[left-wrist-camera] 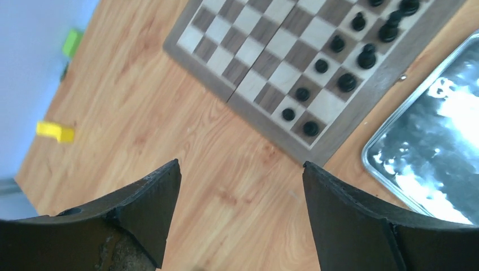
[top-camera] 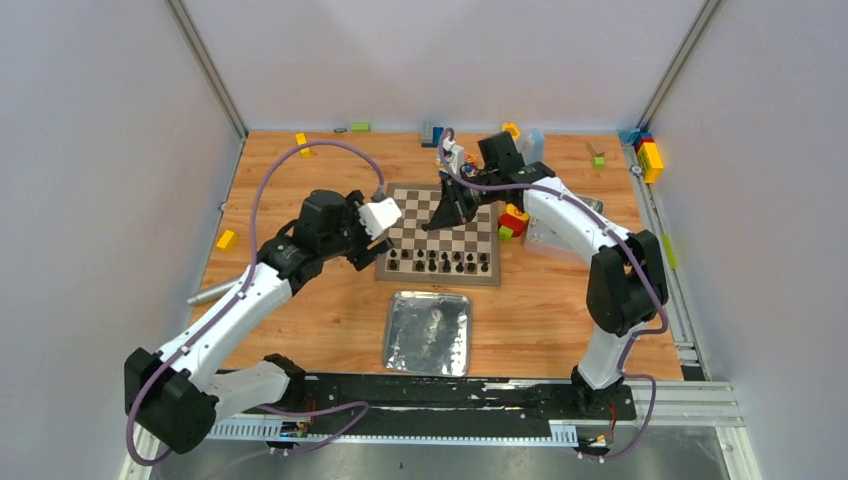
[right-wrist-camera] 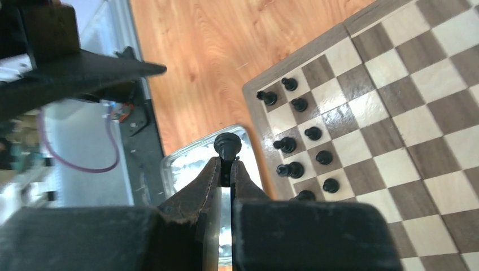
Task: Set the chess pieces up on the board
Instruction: Pick up the chess piece from the storage box, then place the chess piece on the chessboard.
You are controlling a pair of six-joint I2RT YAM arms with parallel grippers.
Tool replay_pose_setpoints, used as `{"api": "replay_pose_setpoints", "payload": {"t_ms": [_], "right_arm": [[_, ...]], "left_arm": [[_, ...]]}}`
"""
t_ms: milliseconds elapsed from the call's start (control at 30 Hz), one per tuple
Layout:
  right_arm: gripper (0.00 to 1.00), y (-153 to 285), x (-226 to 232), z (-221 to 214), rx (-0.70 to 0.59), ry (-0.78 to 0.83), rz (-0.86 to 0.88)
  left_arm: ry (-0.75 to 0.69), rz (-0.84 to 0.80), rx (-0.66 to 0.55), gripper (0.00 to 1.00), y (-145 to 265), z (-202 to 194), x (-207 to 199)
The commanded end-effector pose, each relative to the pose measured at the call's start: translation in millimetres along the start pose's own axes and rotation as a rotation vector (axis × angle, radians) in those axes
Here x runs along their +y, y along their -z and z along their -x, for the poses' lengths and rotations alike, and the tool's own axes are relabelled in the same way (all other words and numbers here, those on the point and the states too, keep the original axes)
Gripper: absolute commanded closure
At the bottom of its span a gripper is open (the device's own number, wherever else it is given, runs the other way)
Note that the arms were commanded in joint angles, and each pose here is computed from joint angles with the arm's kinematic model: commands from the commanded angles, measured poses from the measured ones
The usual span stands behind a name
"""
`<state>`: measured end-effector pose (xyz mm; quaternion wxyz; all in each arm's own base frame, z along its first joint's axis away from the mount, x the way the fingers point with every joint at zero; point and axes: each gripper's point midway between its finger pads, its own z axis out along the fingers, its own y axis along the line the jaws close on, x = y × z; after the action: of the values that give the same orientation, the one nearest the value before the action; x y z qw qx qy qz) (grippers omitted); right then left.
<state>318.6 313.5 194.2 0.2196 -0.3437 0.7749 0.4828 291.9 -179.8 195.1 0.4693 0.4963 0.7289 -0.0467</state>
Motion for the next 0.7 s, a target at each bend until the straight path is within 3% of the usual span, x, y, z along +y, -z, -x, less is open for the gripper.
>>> {"api": "replay_pose_setpoints", "payload": {"t_ms": [0,267,500,667], "right_arm": [[1.0,-12,12,20,0.001,0.261,-0.172],[1.0,-64,10,7,0.151,0.535,-0.394],[1.0,-99,-15,-21,0.315,0.594,-0.481],[1.0,-105,-23,-32,0.357,0.608,-0.496]], "left_arm": [[0.231,0.03,0.045,0.13,16,-33,17],[0.471,0.147,0.085,0.12,50,-76,66],[0.597,0.236,0.094,0.12,77,-103,93],[0.61,0.239,0.092,0.12,80,-108,92]]}}
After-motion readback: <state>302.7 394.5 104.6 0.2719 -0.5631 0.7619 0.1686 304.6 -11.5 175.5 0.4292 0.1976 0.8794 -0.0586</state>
